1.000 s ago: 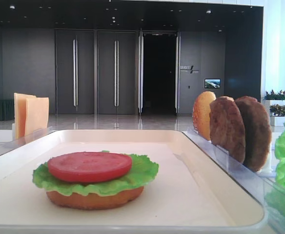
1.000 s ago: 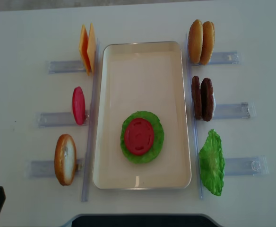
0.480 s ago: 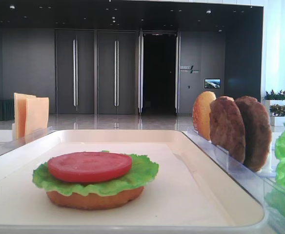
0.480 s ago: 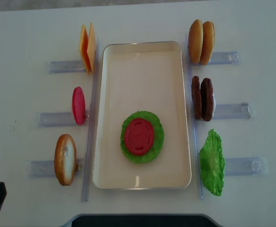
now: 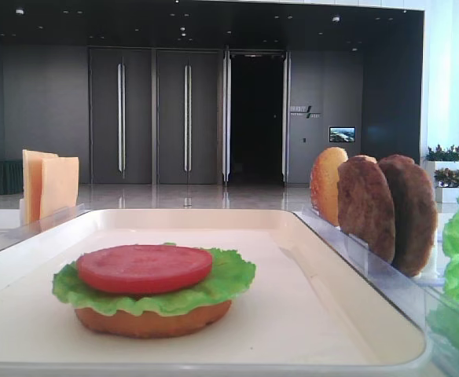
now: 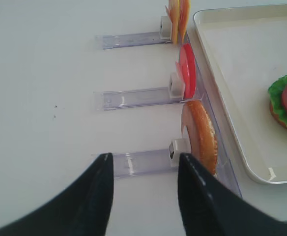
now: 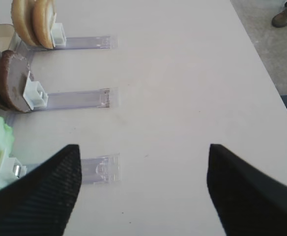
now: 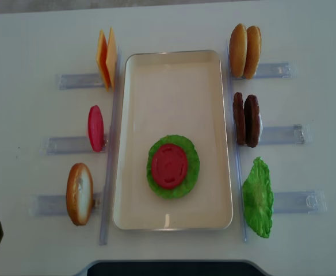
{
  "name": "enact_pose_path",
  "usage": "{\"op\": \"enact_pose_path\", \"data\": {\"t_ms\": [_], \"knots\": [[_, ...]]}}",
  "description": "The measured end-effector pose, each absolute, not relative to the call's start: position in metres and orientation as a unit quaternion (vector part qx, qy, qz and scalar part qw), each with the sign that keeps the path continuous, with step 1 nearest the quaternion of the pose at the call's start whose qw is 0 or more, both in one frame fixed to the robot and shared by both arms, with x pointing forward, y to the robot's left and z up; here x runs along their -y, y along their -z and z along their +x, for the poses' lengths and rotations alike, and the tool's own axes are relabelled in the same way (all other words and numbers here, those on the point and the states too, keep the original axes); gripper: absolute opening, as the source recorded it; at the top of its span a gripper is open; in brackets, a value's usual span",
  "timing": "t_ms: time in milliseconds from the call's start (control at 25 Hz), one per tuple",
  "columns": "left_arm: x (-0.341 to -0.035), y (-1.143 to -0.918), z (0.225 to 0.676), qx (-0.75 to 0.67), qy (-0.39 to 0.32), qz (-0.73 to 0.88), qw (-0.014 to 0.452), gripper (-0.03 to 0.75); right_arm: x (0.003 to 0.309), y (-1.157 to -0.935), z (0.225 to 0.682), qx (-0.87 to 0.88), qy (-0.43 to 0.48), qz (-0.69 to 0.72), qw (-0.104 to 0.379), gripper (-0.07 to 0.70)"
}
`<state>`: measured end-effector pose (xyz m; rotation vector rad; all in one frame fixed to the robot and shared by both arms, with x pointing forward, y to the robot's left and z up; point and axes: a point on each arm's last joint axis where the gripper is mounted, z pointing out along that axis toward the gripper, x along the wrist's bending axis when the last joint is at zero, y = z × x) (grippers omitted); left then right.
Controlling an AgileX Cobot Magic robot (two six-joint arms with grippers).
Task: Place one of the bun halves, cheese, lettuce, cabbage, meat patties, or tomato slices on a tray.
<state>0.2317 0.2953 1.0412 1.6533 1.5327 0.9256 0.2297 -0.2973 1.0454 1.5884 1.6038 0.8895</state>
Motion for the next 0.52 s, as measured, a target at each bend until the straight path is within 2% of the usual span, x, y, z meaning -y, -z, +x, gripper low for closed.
{"op": "enact_pose_path", "data": {"t_ms": [520], "knots": [[-0.2953,-1.0412,0.2317,-0.59,-0.356,0.637,0.345,0.2,0.2973,-1.0454,0.2297,-0.619,-0.343,0.613,0.35,0.534]]}}
